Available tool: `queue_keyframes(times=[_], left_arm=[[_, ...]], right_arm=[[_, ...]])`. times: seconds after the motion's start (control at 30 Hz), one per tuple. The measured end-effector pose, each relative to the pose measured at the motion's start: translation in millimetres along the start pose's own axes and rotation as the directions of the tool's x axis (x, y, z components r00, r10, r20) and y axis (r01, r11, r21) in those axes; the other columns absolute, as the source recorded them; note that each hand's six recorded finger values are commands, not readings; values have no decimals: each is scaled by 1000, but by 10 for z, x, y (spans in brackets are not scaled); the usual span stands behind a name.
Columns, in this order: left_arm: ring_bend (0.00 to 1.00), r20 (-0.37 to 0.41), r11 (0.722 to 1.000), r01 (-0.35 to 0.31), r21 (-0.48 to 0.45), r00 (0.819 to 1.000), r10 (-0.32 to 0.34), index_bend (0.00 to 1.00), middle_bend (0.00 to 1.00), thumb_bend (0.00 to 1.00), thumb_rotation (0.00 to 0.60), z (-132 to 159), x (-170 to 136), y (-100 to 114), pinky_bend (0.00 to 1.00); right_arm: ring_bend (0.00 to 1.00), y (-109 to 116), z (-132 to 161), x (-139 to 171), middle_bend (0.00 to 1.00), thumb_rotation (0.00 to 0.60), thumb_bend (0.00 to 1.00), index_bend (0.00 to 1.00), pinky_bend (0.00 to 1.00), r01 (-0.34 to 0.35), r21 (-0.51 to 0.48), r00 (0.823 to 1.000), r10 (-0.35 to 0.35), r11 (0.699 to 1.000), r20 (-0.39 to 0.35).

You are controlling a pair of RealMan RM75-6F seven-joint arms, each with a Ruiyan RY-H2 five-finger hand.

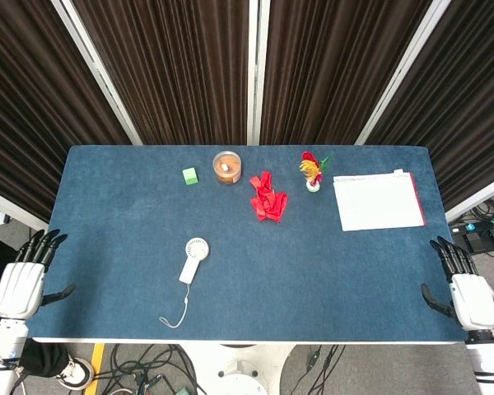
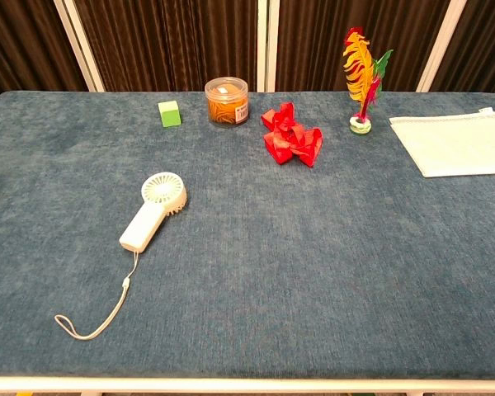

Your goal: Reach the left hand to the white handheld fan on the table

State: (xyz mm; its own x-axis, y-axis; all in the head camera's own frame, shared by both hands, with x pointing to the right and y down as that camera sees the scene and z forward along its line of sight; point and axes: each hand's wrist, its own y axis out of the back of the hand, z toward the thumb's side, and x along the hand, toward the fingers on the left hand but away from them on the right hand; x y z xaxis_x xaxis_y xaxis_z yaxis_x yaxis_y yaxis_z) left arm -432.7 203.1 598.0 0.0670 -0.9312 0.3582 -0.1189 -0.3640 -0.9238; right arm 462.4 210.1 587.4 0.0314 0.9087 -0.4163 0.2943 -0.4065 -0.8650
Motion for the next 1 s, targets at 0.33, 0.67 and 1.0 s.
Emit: queue_keyframes(times=[0.33,0.67,1.0], left_arm=[[628,45,999,41,10,998,-41,129,529,161,600,143,11,-85,799],[848,230,987,127,100,962,-147,132,857,405,600,701,137,-352,903],[851,319,958,261,117,904,-285,132,865,451,600,1157,163,-854,890]], right_arm=[[0,59,26,13,0,600,325,0,0,11,8,1000,-11,1000,-8],[0,47,18,-3,0,600,325,0,0,1,14,1000,-1,1000,1],[0,47,30,-14,0,600,325,0,0,-6,9,1000,6,1000,-2]])
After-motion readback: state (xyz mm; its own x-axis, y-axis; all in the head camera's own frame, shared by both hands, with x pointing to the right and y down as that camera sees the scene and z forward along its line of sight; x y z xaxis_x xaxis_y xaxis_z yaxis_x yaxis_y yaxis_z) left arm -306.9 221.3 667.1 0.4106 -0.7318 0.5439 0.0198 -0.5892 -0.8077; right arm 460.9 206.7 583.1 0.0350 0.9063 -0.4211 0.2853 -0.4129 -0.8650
